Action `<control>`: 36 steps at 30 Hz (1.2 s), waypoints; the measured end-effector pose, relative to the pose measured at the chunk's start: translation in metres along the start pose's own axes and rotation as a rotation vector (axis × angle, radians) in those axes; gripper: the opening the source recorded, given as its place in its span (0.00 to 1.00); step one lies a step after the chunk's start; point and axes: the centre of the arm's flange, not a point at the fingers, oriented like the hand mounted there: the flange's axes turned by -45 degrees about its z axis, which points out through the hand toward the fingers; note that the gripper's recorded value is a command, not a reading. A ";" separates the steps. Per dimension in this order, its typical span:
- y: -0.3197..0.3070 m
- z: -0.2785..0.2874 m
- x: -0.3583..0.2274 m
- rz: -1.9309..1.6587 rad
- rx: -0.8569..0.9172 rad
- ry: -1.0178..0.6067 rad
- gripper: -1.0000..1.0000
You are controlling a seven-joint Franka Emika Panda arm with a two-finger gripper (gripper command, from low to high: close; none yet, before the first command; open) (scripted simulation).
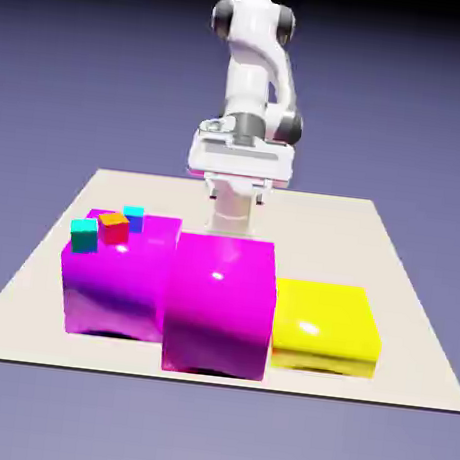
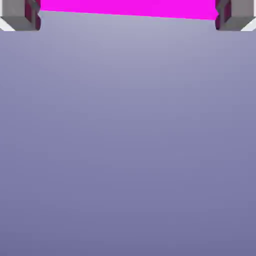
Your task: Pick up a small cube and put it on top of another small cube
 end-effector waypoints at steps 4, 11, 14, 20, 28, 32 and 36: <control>0.015 -0.011 0.024 -0.001 -0.060 -0.078 0.50; 0.129 0.019 -0.014 0.232 -0.182 -0.420 0.50; 0.176 0.022 -0.039 0.345 -0.213 -0.562 0.50; 0.260 0.010 -0.105 0.599 -0.228 -0.835 0.50; 0.342 -0.035 -0.238 1.045 -0.086 -1.172 0.50; 0.341 -0.041 -0.350 1.363 0.153 -1.203 0.50; 0.309 -0.044 -0.447 1.681 0.405 -1.133 0.50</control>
